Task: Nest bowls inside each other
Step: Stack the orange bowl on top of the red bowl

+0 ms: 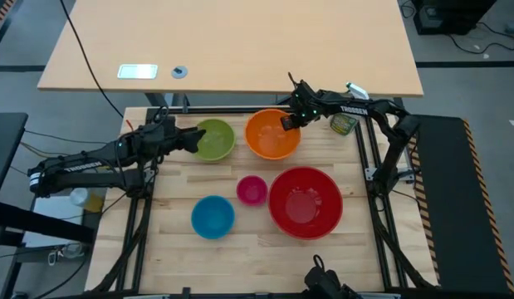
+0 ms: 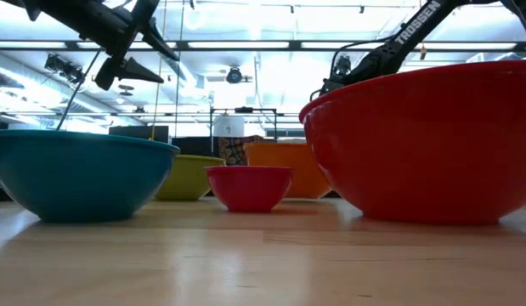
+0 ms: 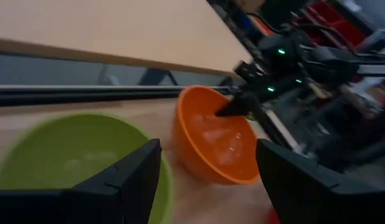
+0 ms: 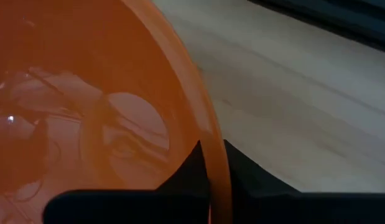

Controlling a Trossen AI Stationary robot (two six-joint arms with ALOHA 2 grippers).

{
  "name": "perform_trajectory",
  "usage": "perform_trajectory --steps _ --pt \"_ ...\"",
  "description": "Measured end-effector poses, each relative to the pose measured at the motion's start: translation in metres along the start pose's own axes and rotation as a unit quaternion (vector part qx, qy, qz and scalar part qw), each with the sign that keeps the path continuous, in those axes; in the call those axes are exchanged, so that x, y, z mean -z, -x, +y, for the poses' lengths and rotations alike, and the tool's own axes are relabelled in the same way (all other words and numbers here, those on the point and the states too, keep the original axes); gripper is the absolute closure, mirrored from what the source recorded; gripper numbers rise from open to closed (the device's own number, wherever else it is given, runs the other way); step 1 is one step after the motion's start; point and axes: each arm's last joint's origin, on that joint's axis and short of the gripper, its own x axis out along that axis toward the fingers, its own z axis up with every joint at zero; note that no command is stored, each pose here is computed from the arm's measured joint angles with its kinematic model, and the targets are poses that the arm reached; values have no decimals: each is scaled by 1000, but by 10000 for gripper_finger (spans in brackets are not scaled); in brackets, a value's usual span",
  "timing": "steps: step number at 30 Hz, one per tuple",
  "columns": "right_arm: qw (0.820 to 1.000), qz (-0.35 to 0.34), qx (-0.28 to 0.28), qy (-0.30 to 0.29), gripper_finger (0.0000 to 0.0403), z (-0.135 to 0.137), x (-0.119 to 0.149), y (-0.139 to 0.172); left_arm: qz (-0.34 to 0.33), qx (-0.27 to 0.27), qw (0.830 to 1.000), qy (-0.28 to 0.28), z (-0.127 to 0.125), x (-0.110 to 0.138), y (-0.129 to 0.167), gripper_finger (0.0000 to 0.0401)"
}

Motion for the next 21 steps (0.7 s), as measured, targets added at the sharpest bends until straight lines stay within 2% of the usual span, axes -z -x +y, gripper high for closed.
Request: perform_trajectory --steps 6,10,13,18,21 --pt "998 -16 -47 40 383 7 -3 19 -24 50 998 -14 -9 -6 -1 135" --pt "993 -32 -84 73 375 13 -3 38 -42 65 997 -21 -14 -8 -7 135" --pt "986 -36 -126 106 375 20 -1 55 -39 68 997 -29 -18 -5 -15 135" --pt "971 -49 -186 142 375 35 7 86 -27 81 993 -77 -27 5 -28 135" --pt "964 -38 -199 170 375 45 20 102 -23 88 992 -83 -32 11 -36 135"
